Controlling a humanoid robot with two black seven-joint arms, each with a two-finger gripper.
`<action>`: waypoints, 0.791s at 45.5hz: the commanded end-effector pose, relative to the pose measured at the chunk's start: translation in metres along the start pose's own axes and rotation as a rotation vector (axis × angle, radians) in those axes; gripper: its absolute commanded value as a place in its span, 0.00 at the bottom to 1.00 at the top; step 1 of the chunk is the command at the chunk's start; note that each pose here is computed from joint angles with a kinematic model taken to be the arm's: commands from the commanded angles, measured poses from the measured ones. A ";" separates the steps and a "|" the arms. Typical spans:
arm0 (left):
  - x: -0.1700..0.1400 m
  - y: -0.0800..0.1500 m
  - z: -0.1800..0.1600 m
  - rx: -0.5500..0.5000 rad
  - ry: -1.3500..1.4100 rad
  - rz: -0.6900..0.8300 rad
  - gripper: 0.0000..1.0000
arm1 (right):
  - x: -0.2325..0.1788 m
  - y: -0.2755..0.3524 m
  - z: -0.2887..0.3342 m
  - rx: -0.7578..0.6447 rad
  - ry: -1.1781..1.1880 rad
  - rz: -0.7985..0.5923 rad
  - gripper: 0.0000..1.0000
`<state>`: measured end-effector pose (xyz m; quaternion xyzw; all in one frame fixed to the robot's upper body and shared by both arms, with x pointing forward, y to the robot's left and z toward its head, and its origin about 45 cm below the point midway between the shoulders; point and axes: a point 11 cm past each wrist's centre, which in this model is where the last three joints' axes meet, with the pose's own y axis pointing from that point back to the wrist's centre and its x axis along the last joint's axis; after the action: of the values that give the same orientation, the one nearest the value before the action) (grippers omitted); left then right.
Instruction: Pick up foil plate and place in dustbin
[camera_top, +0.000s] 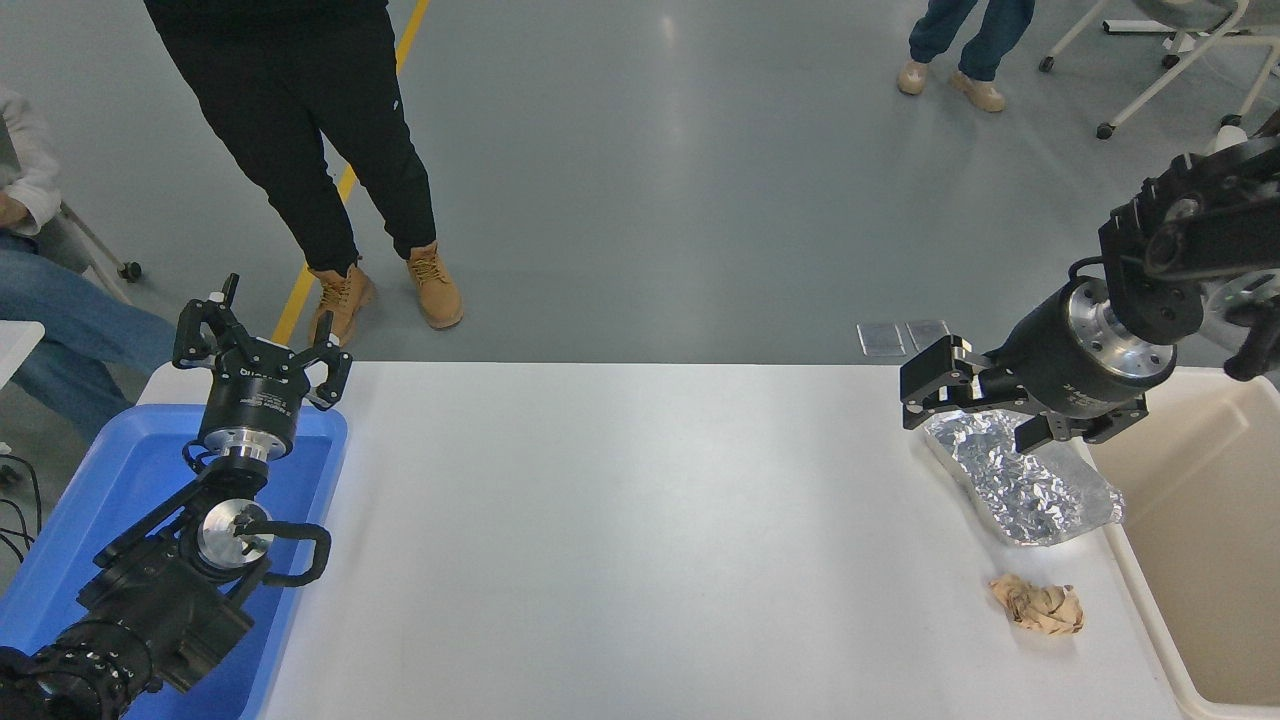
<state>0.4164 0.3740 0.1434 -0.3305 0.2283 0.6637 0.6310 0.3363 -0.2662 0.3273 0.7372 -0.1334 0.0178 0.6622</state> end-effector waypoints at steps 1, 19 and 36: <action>0.000 0.000 0.000 0.001 0.000 -0.001 0.99 | 0.000 -0.001 -0.004 0.004 0.004 0.000 1.00; 0.000 0.000 0.001 -0.001 -0.002 0.001 0.99 | 0.000 -0.001 -0.005 0.006 0.004 0.000 1.00; 0.000 0.000 0.000 0.000 0.000 0.001 0.99 | 0.002 -0.002 -0.014 0.011 0.002 0.004 1.00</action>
<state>0.4165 0.3743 0.1436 -0.3301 0.2280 0.6642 0.6308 0.3382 -0.2579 0.3270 0.7393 -0.1313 0.0207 0.6601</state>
